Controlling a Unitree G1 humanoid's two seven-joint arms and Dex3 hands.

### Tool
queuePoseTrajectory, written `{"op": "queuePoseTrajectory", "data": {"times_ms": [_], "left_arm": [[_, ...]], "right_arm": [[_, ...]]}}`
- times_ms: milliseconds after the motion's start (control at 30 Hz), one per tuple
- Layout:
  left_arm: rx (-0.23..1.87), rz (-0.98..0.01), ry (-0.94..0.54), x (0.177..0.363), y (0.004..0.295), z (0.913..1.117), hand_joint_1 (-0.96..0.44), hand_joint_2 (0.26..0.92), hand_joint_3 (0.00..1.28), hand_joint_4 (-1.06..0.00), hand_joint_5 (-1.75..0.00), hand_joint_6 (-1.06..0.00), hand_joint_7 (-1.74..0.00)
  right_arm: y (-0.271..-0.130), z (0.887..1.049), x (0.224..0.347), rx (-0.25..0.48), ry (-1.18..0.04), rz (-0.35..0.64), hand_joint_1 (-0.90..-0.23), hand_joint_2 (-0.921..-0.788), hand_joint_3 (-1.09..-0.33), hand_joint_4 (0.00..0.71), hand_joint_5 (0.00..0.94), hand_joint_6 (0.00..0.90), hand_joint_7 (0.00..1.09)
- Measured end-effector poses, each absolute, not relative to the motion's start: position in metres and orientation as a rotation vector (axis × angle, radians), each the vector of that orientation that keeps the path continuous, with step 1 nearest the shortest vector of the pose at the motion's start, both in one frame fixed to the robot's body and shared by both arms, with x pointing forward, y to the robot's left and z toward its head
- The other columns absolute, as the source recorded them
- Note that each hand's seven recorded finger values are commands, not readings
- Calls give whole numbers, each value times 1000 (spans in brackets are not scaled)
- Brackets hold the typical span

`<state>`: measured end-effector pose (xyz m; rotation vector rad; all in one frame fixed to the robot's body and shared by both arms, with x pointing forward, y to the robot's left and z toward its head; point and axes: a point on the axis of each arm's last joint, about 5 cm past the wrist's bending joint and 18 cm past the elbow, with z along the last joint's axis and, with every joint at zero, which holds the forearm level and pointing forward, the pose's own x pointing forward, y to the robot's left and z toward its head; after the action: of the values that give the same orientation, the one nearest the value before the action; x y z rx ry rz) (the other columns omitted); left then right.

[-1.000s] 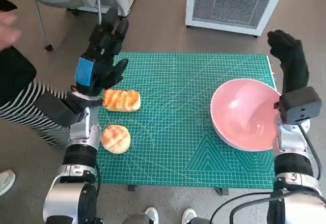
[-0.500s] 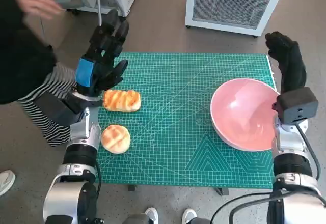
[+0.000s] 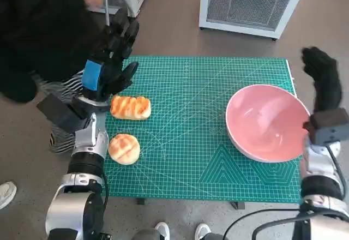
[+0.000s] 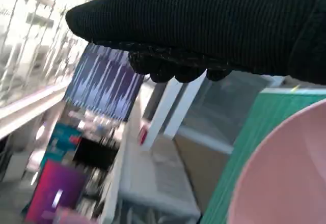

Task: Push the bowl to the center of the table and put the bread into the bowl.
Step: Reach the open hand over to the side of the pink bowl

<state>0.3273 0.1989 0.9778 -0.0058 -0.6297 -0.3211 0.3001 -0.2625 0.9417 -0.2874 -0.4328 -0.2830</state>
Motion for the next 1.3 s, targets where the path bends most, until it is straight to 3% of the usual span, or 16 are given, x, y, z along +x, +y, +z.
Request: {"op": "queuePoseTrajectory", "data": {"times_ms": [200,633,933,1300], "left_arm": [[-7,-329,-624,328,199,978,-530,921,274,-125,-5,-156,-21],[-31,-348,-600,329,200,978,-511,921,265,-124,-2,-157,-19],[-56,-354,-601,329,205,978,-482,921,259,-104,0,-159,-17],[-57,-357,-604,329,211,979,-465,921,262,-109,-4,-180,-27]], "right_arm": [[-269,932,294,-242,-395,-345,-689,-921,-848,271,38,135,476],[-280,914,284,-152,-263,-439,-721,-921,-812,301,35,177,489],[-286,903,277,-91,-169,-474,-776,-921,-724,321,28,191,460],[-271,890,277,-27,-99,-449,-785,-921,-705,321,10,218,406]]}}
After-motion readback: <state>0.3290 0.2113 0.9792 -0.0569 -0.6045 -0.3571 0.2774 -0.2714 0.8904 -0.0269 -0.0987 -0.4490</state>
